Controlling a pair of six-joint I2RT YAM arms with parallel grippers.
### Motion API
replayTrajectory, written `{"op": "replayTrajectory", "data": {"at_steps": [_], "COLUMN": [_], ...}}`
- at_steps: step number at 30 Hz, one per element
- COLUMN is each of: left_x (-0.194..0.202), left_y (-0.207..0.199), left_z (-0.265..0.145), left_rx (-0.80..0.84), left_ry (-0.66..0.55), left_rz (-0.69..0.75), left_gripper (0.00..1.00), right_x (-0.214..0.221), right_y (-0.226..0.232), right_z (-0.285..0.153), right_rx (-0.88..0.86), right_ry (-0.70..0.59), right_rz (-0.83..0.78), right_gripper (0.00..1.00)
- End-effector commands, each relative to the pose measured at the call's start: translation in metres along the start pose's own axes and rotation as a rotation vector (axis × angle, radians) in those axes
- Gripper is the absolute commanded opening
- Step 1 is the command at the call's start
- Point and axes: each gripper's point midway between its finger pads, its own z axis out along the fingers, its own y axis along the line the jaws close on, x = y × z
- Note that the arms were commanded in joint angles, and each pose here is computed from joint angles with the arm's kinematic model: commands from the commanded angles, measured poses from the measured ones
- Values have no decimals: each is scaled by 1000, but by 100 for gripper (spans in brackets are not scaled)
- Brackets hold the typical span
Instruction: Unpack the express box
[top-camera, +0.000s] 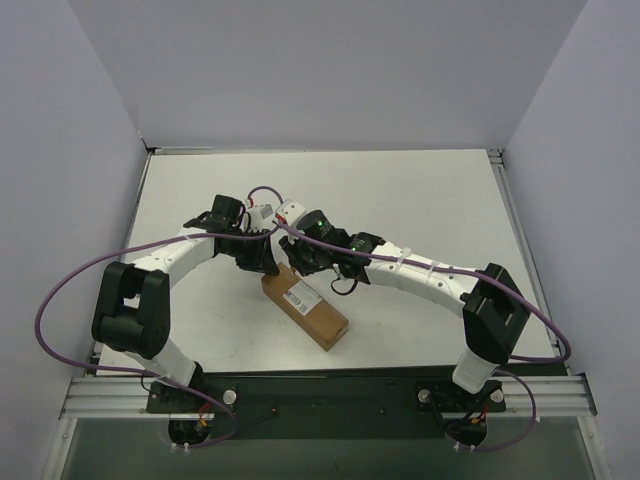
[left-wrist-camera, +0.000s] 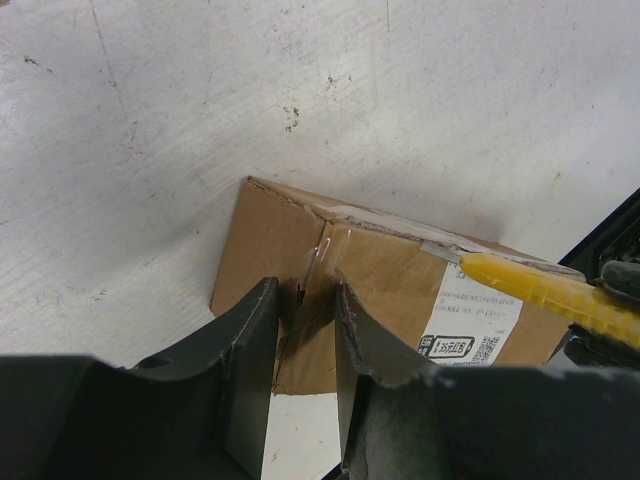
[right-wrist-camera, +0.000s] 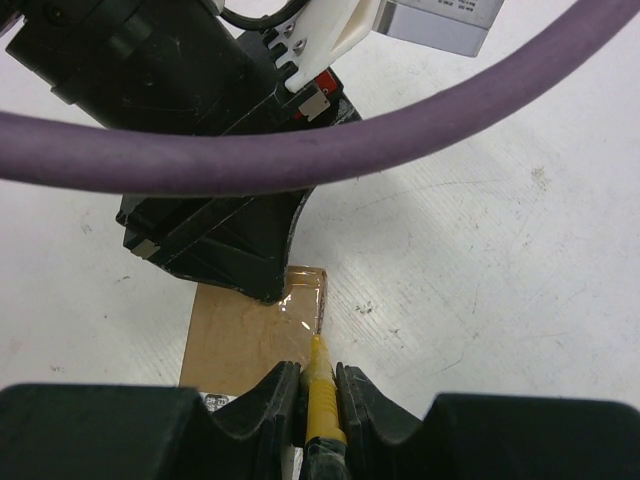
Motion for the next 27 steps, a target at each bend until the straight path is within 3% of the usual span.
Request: {"op": "replayTrajectory", "data": {"at_steps": [1, 17, 27], "left_x": [54, 54, 48], "left_y": [47, 56, 60], "left_z": [17, 12, 6], "left_rx": [-188, -186, -192], "left_ry": [174, 155, 126], "left_rz": [-51, -113, -134], "left_gripper": [33, 31, 29], "right_x": [4, 20, 45], "right_y": [3, 11, 6], "right_z": [-1, -15, -38], "right_rx": [-5, -21, -11], "right_ry": [21, 100, 213], "right_rz": [-15, -34, -38], "right_gripper": [0, 0, 0]}}
